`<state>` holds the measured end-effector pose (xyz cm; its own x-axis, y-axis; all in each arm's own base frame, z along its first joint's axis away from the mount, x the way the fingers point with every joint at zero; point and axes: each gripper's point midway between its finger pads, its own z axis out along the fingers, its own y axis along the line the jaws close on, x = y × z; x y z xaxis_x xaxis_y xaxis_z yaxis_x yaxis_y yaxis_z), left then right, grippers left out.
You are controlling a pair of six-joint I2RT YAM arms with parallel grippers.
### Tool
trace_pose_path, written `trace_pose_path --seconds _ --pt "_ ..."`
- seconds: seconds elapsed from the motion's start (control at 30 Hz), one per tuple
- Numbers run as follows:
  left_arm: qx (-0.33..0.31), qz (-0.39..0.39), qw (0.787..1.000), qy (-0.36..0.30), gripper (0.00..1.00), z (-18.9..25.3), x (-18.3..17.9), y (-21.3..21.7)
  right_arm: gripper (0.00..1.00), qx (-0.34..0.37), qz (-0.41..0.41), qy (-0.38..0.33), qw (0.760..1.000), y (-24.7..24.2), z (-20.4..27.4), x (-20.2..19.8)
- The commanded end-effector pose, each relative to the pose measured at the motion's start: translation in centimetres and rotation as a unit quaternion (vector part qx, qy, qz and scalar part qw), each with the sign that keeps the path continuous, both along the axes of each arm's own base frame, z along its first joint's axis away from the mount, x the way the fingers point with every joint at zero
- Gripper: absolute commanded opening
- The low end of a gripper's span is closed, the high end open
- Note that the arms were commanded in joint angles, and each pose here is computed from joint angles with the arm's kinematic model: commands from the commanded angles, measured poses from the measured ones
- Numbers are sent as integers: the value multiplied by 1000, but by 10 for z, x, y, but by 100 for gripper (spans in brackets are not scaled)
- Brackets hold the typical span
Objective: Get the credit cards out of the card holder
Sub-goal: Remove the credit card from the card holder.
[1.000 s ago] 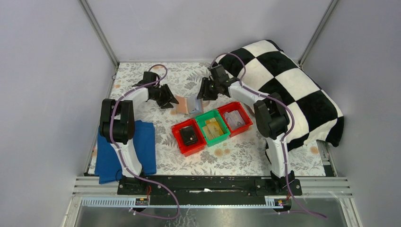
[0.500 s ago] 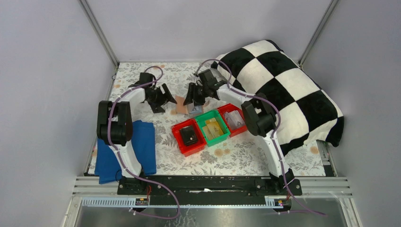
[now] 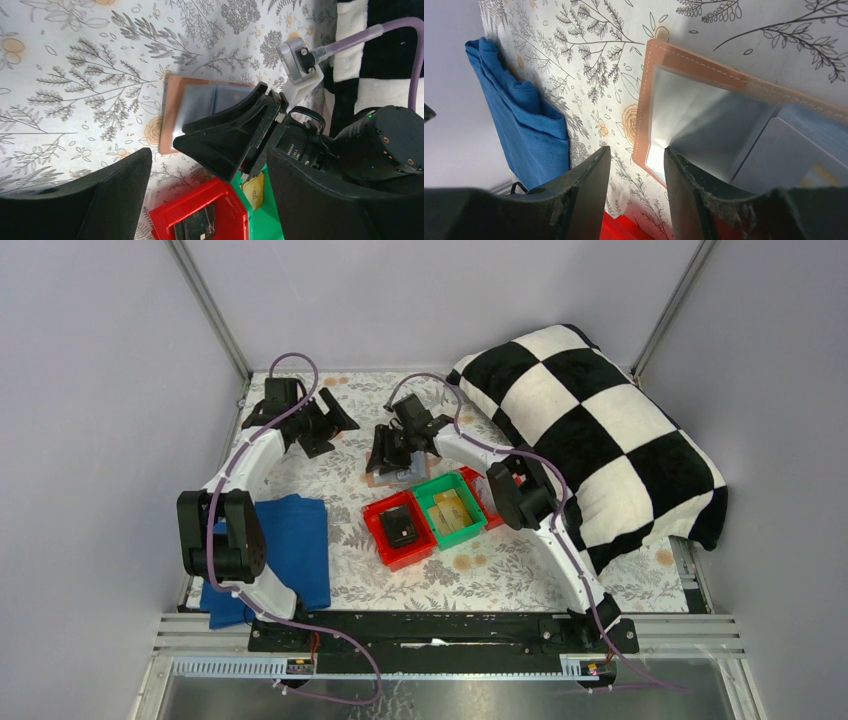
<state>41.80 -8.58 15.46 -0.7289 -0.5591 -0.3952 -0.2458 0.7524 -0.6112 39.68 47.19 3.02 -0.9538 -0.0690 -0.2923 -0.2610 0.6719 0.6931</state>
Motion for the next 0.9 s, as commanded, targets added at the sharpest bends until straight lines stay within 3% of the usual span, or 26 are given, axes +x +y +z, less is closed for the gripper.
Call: trace_pose_path --seconds 0.0,0.17,0.3,0.6,0.87 --pt "-43 -26 999 -20 88 9 0 -16 51 -34 -7 -5 999 -12 0 -2" --pt "-75 -64 994 -37 89 15 -2 -30 52 4 -23 -76 997 -26 63 -1" --pt "-100 -73 990 -65 87 24 -3 -42 52 19 -38 -101 994 -36 85 -3" --pt "-110 -115 986 -54 81 21 4 -81 47 4 -100 -107 989 -89 84 24" --pt "-115 -137 982 -60 79 29 10 -106 35 -6 -118 -96 988 -105 74 37"
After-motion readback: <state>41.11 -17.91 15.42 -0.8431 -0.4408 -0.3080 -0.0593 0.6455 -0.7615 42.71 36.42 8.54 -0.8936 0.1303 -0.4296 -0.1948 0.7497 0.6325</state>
